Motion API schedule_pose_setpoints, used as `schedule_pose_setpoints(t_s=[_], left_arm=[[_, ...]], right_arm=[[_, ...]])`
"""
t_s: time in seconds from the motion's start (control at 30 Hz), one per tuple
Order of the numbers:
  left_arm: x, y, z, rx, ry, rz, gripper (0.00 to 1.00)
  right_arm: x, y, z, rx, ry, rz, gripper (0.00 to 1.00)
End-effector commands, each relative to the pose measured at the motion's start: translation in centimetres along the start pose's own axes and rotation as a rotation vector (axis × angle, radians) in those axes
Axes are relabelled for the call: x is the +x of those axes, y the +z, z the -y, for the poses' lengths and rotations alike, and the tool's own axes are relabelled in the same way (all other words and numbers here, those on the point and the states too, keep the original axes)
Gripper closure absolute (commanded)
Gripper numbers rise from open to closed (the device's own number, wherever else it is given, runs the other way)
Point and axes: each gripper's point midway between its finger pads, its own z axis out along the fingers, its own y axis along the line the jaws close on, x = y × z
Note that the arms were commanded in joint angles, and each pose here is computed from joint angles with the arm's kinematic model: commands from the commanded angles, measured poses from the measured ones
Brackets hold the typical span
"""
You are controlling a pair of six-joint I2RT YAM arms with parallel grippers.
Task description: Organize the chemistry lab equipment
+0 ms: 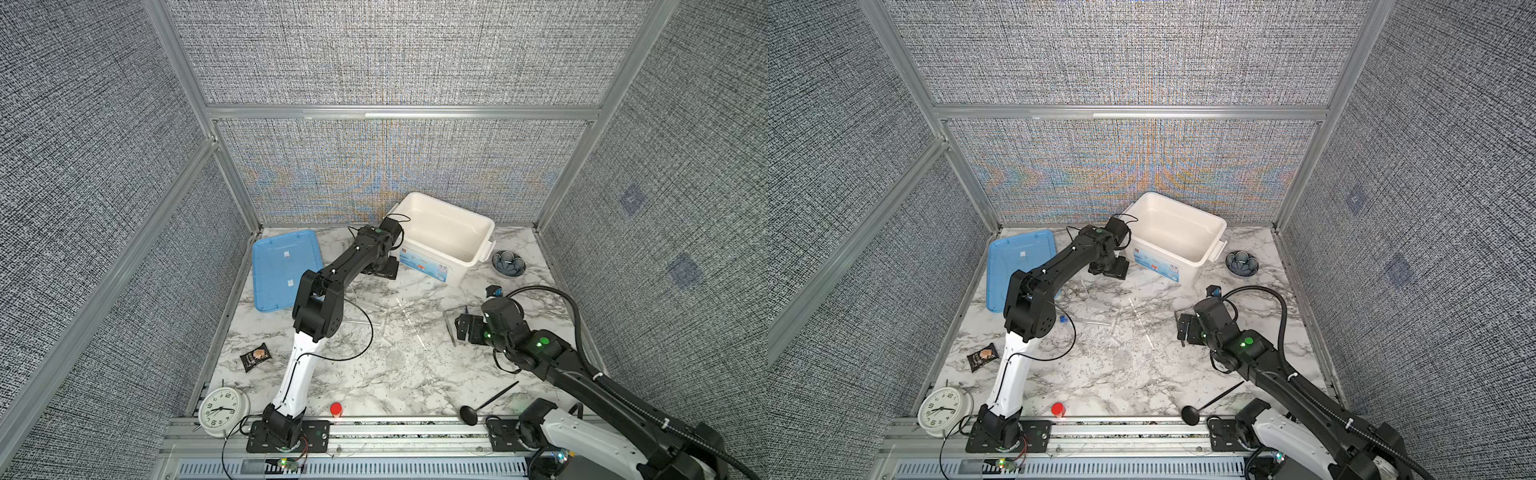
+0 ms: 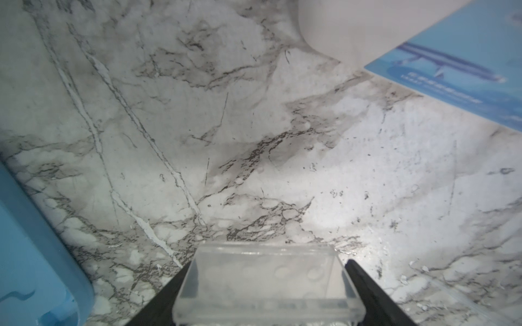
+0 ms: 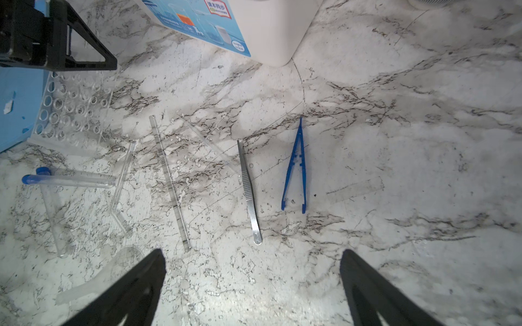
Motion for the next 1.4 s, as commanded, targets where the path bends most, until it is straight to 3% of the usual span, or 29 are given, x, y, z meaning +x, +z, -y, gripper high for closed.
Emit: schedule_pose_setpoints(t_s=[0.0,0.33,0.6,0.7,1.0,1.27,1.37], left_arm=[[0.9,0.7,-0.2,-0.006,0.054,-0.052,0.22],[1.9,3.1,1.6,0.081,0.097,-0.071,0.21],[1.7,2.7,1.5,0.08,0.115,-0.043,0.13],[1.5,1.2,1.4,0.086,0.103,-0.027,0.1],[1.5,-8.6,-0.2,0.108,0.025,0.111,0.04],[7.3,-13.7,-4.7,0.068,-0.098,0.093,0.04],[10.7,-13.9,-7.0,0.087,-0.198,0.043,0.04]], right_arm=[[-0.4,0.2,-1.2,-0.03,-0.01,-0.002,0.01],[0.6,1.6,-4.2,-0.066,-0.14,-0.113,0.01],[1.3,2.5,-5.7,-0.081,-0.201,-0.175,0.02],[1.6,2.5,-6.4,-0.097,-0.235,-0.194,0.01],[2.9,1.9,-8.8,-0.121,-0.347,-0.285,0.03],[2.7,3.0,-12.4,-0.142,-0.42,-0.324,0.11],[2.9,3.2,-15.5,-0.25,-0.476,-0.329,0.14]])
